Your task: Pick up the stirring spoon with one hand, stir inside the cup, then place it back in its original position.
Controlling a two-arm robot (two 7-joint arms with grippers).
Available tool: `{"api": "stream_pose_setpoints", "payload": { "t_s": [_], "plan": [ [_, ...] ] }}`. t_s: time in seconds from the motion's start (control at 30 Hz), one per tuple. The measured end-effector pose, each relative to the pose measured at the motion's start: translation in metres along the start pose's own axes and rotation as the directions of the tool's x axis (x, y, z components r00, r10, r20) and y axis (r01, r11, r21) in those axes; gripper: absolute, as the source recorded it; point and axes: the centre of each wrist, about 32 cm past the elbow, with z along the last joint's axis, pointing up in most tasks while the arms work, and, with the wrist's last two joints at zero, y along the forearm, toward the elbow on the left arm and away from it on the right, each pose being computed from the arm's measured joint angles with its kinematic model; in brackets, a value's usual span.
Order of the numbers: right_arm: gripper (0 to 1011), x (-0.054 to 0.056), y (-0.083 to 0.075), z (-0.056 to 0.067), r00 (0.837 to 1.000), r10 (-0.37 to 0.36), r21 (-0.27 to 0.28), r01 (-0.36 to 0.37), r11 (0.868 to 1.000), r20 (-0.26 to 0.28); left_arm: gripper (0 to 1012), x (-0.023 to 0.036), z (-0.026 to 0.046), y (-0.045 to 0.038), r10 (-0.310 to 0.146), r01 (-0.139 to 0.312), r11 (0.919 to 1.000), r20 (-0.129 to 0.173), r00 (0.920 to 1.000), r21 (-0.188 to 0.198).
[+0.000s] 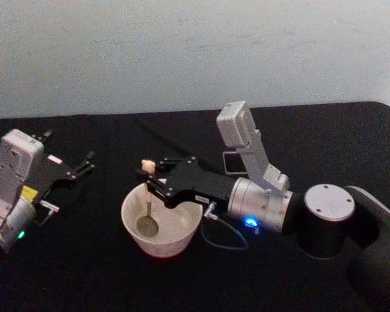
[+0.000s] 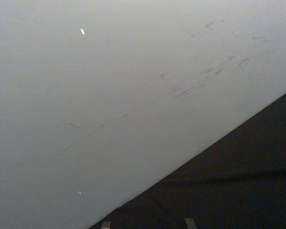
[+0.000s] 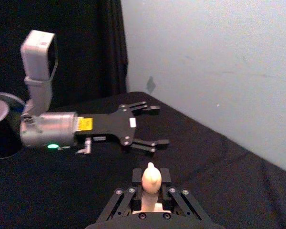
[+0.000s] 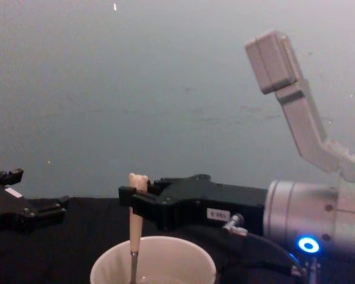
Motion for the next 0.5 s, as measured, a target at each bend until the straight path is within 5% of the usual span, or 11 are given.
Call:
{"api": "stream_pose_setpoints", "payload": {
  "t_s": [0.27, 0.5],
  "plan": [
    [218, 0.011, 0.011, 0.002, 0.998, -0.061, 0.005, 0.061, 0.998, 0.029, 1001, 0.0000, 0.0000, 0.0000, 0.000, 0.000, 1.0000, 0.000, 1.0000, 0.000],
    [218, 0.020, 0.000, 0.003, 0.995, -0.095, 0.001, 0.095, 0.995, 0.040, 1001, 0.0000, 0.0000, 0.0000, 0.000, 0.000, 1.0000, 0.000, 1.0000, 0.000]
  ]
}}
